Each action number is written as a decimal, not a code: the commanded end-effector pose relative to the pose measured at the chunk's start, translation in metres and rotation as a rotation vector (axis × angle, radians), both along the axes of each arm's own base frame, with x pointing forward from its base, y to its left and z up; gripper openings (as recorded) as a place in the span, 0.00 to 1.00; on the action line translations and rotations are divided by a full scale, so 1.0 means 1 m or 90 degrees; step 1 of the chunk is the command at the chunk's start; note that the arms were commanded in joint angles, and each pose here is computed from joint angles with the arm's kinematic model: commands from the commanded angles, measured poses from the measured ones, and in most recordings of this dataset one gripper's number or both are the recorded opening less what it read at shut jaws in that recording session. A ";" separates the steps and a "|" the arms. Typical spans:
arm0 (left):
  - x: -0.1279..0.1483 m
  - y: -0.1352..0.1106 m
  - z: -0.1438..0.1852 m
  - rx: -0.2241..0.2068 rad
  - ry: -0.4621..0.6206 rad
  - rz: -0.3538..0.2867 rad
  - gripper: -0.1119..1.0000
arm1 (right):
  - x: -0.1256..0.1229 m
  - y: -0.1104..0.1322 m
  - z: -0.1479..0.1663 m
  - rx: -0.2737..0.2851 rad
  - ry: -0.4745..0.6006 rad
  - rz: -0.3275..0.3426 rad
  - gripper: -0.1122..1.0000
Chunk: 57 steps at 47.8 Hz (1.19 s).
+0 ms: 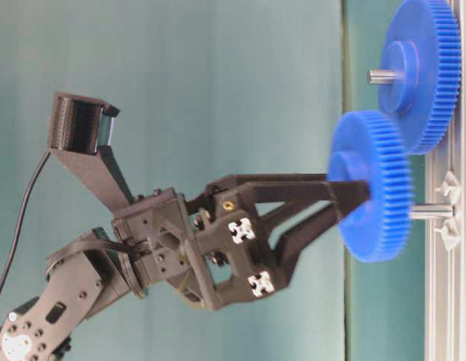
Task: Find the location of the shaft and insert the small gear.
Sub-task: 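Lift the small blue gear and carry it over the empty shaft, then align the gear's bore with the shaft beside the large gear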
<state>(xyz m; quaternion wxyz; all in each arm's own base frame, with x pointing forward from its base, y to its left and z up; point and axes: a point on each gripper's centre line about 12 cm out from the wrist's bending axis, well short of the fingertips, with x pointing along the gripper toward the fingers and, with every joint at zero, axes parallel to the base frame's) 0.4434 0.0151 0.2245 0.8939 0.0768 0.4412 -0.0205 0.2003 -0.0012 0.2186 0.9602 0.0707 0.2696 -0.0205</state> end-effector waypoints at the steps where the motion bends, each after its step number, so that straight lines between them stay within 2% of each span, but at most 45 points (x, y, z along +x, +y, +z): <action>1: -0.001 0.006 0.028 0.008 -0.035 0.002 0.68 | 0.001 0.000 0.005 0.006 -0.018 -0.005 0.21; 17: -0.008 0.023 0.008 0.015 0.005 0.017 0.68 | -0.003 -0.001 0.005 0.006 -0.025 -0.009 0.21; 34: -0.011 0.023 -0.009 0.011 0.033 0.019 0.68 | -0.003 -0.004 0.006 0.005 -0.030 -0.016 0.21; 57: -0.008 0.023 -0.006 0.012 0.025 0.018 0.68 | -0.003 -0.004 0.006 0.006 -0.029 -0.018 0.21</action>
